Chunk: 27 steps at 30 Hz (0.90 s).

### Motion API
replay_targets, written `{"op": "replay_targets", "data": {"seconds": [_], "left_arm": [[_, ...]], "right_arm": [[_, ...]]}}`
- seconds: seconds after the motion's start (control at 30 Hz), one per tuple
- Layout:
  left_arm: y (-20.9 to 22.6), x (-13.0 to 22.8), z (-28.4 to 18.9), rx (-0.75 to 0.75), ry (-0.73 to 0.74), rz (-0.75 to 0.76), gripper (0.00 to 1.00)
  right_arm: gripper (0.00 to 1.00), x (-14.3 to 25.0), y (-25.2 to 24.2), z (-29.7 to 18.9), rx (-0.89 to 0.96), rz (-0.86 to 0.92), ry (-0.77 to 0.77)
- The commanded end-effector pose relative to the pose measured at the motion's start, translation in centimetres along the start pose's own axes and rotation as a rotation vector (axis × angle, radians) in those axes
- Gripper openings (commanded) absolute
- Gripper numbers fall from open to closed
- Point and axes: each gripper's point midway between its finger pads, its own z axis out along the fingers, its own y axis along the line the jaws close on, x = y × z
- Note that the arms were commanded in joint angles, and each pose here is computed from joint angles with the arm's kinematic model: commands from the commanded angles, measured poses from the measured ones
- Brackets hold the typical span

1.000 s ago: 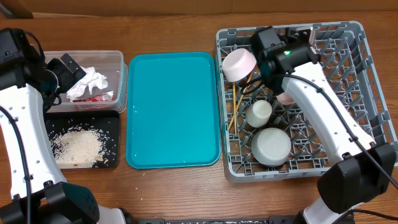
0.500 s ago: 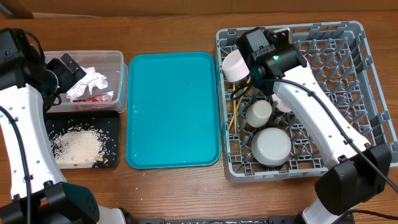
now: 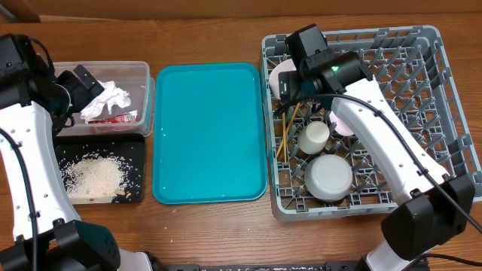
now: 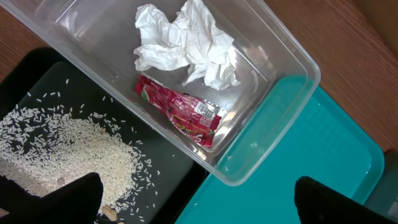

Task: Sort waste into correct bins and load items into the dishwasher

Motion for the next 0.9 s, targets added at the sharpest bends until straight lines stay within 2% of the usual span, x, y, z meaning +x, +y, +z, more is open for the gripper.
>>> {"op": "replay_targets", "data": {"seconds": [0.0, 0.33, 0.43, 0.53, 0.7, 0.87], "left_arm": [[-0.3, -0.3, -0.2, 0.008, -0.008, -0.019, 1.0], [-0.3, -0.3, -0.2, 0.008, -0.008, -0.019, 1.0], [-0.3, -0.3, -0.2, 0.008, -0.008, -0.018, 1.0], [-0.3, -0.3, -0.2, 0.008, -0.008, -0.018, 1.0], [-0.3, -0.3, -0.2, 0.008, -0.008, -0.019, 1.0], [-0.3, -0.3, -0.2, 0.008, -0.008, -0.019, 1.0]], "right_arm": [[1.0, -0.7, 0.9, -1.0, -0.062, 0.01, -0.019], [1.0, -0.8, 0.7, -1.1, -0.063, 0.015, -0.022], [1.0, -1.6, -0.5, -3.6, -0.053, 0.036, -0.084], [1.0, -2.8, -1.7, -7.9, -0.083, 0.073, -0.201], [1.0, -3.7, -6.0, -20.4, -0.169, 0.186, -0.521], [1.0, -1.7, -10.2, -30.6, -0.231, 0.283, -0.83]]}}
